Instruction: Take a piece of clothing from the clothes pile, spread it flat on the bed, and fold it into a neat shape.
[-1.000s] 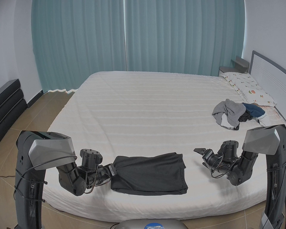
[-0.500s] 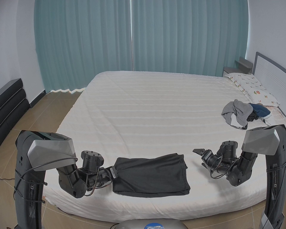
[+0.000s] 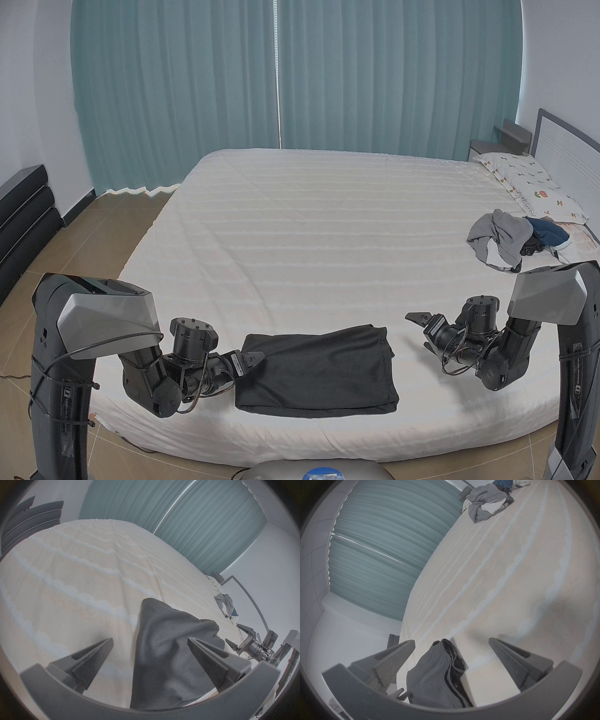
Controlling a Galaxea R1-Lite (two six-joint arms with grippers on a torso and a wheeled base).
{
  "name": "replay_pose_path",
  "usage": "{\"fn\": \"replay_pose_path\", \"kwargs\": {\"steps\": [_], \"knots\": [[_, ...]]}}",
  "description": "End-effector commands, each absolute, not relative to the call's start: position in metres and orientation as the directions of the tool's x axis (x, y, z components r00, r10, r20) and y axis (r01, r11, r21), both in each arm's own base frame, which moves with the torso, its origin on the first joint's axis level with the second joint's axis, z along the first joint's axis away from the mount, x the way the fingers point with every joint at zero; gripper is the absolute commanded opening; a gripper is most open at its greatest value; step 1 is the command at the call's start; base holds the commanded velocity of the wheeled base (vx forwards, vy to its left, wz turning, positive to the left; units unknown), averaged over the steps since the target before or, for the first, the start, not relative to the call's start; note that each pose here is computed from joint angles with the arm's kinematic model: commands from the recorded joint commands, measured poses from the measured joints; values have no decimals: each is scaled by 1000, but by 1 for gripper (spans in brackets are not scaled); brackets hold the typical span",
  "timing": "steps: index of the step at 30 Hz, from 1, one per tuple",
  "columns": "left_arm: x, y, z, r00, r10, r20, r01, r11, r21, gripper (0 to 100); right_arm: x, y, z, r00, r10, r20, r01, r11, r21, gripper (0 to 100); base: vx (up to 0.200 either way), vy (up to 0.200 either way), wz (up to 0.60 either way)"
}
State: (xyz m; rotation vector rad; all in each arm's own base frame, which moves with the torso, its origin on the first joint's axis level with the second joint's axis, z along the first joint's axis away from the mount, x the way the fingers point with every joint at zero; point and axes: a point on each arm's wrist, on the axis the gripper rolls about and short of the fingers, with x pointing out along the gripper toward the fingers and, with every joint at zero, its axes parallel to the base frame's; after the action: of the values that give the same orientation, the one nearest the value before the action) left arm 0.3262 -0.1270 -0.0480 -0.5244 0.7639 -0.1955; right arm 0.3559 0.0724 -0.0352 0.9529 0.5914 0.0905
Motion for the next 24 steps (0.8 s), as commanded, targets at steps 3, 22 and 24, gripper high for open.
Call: {"fn": "replay_pose_path", "kwargs": {"steps": [3,22,24], "knots": [[330,-121,-49,721,-339,-605,-36,853,-520,100,352,78,-36,836,338,-432,168,592,788,100,0,0,0],[361,-80,19,842,-253,-476,-94,801,-592,100,338,94,0,843,364,-396,60,668,742,100,0,0,0],[358,-74,33,851,-217,-479,-122,804,-582,100,334,97,13,844,352,-404,51,698,715,100,0,0,0]]}}
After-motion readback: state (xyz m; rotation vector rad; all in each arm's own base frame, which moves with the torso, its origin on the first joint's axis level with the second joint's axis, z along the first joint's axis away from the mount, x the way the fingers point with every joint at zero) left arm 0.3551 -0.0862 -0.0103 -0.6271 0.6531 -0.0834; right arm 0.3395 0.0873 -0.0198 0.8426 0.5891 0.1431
